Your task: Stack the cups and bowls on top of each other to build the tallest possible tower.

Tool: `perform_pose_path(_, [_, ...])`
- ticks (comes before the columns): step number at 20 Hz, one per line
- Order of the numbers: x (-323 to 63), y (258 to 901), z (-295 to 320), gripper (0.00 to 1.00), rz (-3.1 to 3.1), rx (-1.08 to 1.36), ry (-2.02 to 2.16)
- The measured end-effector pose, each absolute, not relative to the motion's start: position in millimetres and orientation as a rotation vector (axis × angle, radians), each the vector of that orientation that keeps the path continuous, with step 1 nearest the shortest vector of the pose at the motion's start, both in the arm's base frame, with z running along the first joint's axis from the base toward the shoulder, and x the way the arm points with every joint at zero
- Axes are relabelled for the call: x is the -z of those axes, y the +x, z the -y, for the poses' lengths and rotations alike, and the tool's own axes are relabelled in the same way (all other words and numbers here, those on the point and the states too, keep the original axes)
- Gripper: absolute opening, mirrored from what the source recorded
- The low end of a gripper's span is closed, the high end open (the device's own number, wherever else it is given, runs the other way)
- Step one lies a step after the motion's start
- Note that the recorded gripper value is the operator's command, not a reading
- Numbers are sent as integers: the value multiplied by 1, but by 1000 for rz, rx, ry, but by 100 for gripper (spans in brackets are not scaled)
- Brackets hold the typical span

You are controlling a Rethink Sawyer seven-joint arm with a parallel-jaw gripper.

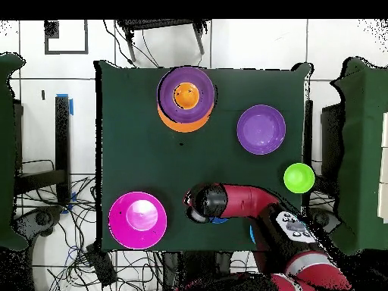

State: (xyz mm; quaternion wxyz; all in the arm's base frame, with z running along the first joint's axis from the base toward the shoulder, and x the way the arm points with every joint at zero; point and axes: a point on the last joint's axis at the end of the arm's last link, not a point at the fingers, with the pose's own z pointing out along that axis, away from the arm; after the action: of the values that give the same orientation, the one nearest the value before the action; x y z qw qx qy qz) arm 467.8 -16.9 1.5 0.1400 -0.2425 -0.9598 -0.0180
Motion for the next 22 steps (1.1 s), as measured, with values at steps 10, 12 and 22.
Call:
perform_pose_path(10, [8, 472, 10, 100, 2799, 56, -634])
perform_pose_path(12, [6, 470, 10, 100, 2818, 29, -591])
perform_pose_path(22, [-10, 469, 26, 100, 2896, -85, -493])
